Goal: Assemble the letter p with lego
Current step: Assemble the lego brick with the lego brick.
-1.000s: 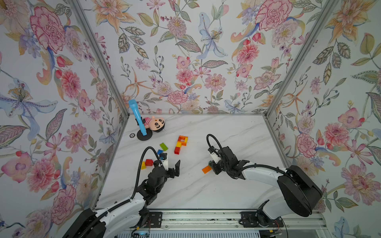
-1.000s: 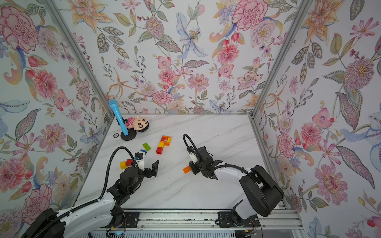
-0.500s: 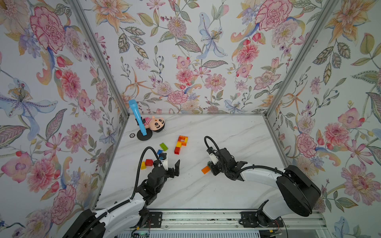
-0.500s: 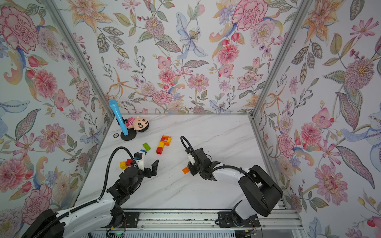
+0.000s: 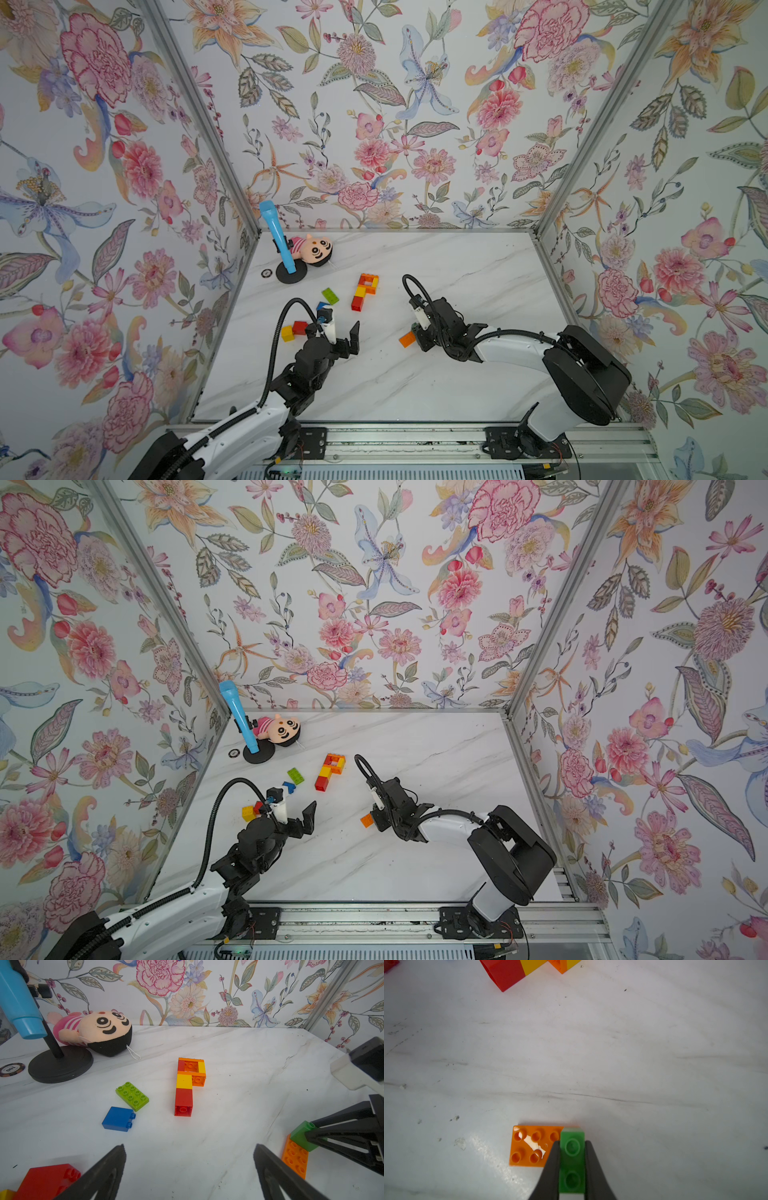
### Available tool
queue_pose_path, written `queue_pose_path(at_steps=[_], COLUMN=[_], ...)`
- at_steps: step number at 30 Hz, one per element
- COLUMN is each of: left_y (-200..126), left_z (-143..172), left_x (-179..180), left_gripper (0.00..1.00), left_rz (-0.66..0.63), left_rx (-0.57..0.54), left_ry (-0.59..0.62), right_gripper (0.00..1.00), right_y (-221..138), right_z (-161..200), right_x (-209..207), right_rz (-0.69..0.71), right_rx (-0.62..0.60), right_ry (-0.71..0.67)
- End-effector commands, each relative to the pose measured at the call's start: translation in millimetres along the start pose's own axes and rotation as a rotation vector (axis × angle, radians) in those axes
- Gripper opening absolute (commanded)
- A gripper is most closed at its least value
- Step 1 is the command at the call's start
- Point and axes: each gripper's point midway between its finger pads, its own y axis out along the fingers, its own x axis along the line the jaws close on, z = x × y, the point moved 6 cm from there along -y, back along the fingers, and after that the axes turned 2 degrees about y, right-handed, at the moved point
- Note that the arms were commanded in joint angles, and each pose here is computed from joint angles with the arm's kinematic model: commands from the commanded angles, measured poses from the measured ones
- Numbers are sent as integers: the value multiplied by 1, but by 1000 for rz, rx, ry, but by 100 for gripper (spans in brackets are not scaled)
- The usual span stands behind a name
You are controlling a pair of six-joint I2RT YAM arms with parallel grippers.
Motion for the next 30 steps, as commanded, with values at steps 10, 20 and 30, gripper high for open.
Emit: queue_pose_path(at_steps=[10, 20, 30], left_y=[-2, 0, 0], left_z=[-23, -31, -33], left_x=[11, 17, 23], left_gripper=[99, 99, 99], left_rz=[-95, -144, -179], left_rx=[-41, -39, -35], left_ry=[15, 25, 25], right_gripper=[0, 0, 0], right_y=[26, 26, 7], right_z=[83, 84, 72], right_x=[2, -3, -6], right_rz=[6, 98, 169], right_rx=[417, 475, 445], right_ry=[48, 14, 42])
